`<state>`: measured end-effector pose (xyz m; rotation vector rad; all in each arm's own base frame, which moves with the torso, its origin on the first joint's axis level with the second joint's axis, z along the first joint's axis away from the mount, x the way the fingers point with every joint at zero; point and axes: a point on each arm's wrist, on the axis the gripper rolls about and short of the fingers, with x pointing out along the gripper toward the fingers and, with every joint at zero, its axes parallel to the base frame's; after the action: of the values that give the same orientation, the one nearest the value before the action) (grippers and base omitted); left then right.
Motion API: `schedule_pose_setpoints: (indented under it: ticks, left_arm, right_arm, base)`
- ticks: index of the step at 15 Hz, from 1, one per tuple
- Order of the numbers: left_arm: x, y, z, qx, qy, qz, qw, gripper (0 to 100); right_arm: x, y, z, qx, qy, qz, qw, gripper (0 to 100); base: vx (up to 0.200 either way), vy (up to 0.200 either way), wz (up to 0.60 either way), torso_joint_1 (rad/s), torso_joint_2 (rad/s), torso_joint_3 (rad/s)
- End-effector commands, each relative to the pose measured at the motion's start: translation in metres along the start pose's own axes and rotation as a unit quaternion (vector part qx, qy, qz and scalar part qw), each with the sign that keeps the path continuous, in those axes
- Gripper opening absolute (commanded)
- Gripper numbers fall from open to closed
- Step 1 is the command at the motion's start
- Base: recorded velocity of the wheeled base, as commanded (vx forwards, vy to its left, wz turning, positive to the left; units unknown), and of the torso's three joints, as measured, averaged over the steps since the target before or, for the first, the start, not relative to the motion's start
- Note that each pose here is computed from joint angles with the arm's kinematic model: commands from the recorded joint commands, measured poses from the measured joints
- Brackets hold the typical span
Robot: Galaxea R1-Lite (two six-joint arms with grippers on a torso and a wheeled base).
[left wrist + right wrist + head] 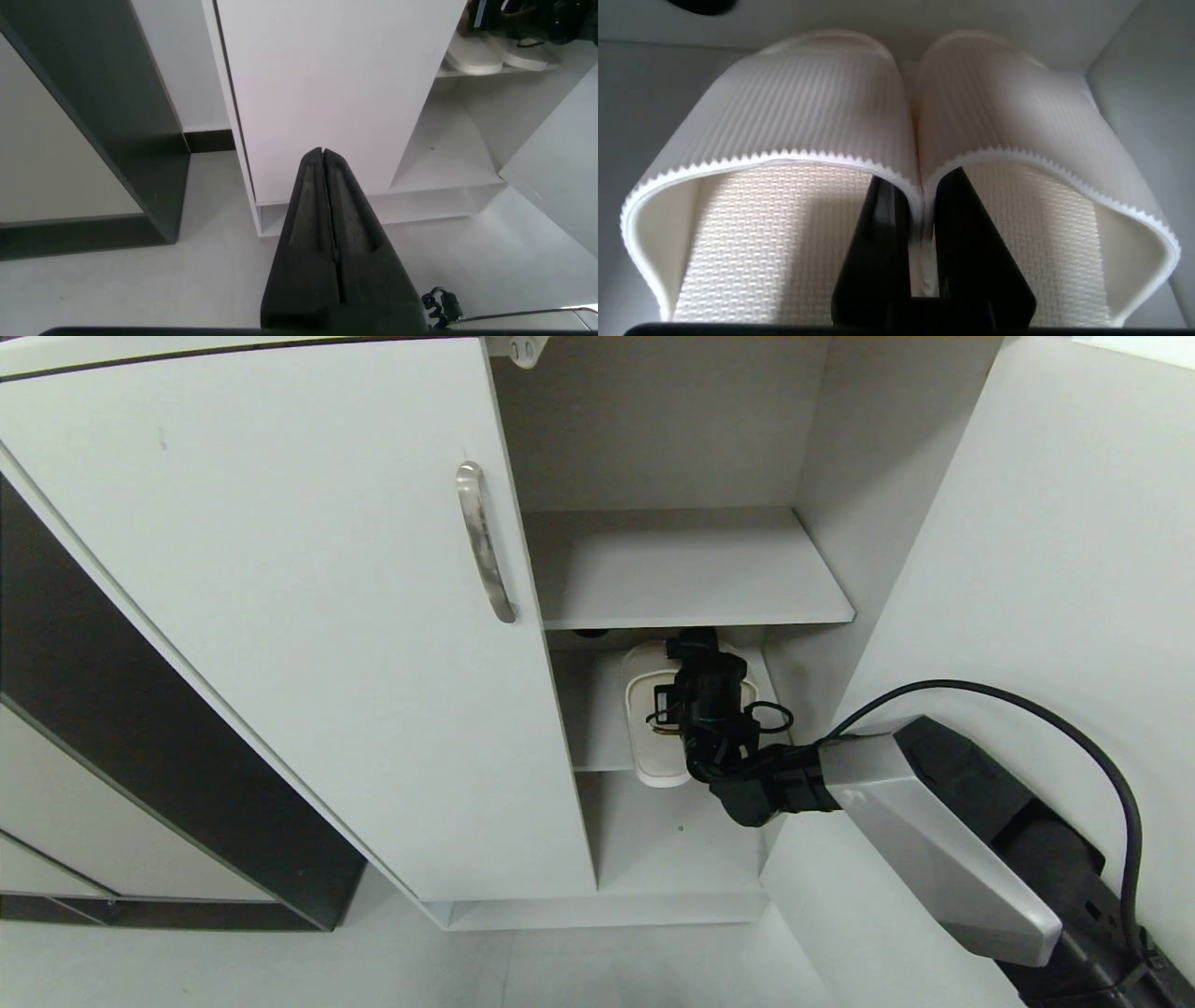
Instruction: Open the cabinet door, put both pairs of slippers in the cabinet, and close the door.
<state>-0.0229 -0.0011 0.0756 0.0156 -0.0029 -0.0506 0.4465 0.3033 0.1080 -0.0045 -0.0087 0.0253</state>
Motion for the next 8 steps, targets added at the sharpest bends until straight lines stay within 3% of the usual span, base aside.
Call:
schedule_pose_setpoints:
  ticks: [1, 7, 8]
  left_arm:
    - [0.000, 0.000, 0.000, 0.000, 0.001, 0.000, 1.0000, 0]
    - [0.000, 0.000, 0.000, 0.000, 0.001, 0.000, 1.0000, 0]
    - [0.000, 0.000, 0.000, 0.000, 0.001, 0.000, 1.0000, 0]
  right_arm:
    - [0.002, -0.002, -0.001, 0.000, -0.001, -0.003, 1.000, 0]
    - [0.005, -0.001, -0.012, -0.004, 0.006, -0.003, 1.000, 0]
    - [0.005, -0.001, -0.012, -0.004, 0.006, -0.004, 1.000, 100]
  base:
    - [0.000, 0.000, 0.00, 0.000, 0.00, 0.000]
    - [0.000, 0.000, 0.00, 0.000, 0.00, 0.000]
    - [0.000, 0.000, 0.00, 0.000, 0.00, 0.000]
